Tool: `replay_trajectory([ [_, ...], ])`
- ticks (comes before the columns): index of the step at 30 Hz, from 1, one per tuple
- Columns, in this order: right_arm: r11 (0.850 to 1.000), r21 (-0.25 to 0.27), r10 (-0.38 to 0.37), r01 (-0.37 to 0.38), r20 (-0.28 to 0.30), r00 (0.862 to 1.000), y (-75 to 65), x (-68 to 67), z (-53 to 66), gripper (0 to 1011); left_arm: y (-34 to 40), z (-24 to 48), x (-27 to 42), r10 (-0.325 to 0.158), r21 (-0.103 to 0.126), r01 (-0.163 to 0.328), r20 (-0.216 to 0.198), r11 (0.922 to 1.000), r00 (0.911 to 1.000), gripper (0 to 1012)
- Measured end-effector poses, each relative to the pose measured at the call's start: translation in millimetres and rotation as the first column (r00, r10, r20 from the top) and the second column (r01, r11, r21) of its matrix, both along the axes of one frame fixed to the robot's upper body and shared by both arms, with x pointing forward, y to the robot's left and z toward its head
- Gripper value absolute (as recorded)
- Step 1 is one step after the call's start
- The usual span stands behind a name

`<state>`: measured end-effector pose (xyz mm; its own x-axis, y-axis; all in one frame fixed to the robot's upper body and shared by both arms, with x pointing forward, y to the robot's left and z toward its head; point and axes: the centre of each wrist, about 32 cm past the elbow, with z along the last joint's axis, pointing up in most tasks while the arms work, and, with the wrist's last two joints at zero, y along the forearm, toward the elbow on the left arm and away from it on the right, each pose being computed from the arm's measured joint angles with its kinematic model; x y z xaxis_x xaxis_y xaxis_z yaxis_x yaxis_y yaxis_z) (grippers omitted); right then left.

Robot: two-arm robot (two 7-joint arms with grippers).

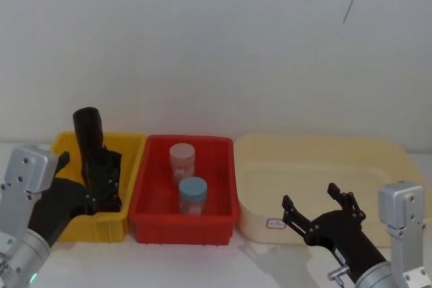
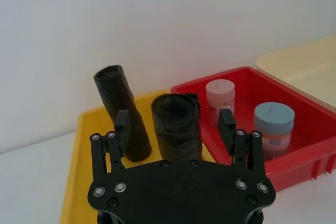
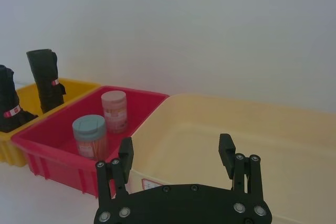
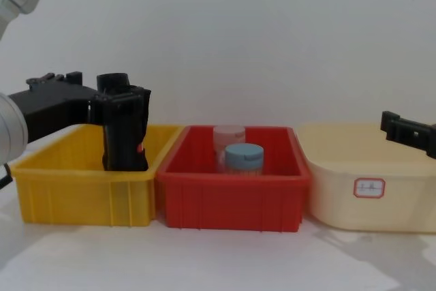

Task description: Pick up the garbage bag with the one hand and transfer it to the other hand.

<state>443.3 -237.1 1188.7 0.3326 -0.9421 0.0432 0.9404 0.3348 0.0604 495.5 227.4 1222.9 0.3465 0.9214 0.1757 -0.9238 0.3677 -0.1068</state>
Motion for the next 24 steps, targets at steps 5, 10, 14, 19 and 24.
replay_trajectory([
  [5, 1.000, 0.000, 0.000, 0.000, 0.000, 1.000, 0.0, 0.0, 0.0, 1001, -1.5, -2.0, -1.2, -0.011, -0.008, 0.011, -0.019, 0.9999, 0.9998, 1003],
  [10, 1.000, 0.000, 0.000, 0.000, 0.000, 1.000, 0.0, 0.0, 0.0, 1001, -2.4, -3.2, -0.9, -0.011, -0.010, 0.011, -0.035, 0.9999, 0.9993, 1002],
  [14, 1.000, 0.000, 0.000, 0.000, 0.000, 1.000, 0.0, 0.0, 0.0, 1001, -3.5, -4.9, 1.0, -0.006, -0.013, 0.006, -0.054, 0.9999, 0.9985, 1003],
  [19, 1.000, 0.000, 0.000, 0.000, 0.000, 1.000, 0.0, 0.0, 0.0, 1001, -4.5, -6.6, 4.7, 0.001, -0.016, -0.002, -0.071, 0.9999, 0.9975, 1002],
  [24, 1.000, 0.000, 0.000, 0.000, 0.000, 1.000, 0.0, 0.0, 0.0, 1001, -6.1, -9.5, 11.0, 0.009, -0.022, -0.011, -0.089, 0.9997, 0.9960, 1003],
])
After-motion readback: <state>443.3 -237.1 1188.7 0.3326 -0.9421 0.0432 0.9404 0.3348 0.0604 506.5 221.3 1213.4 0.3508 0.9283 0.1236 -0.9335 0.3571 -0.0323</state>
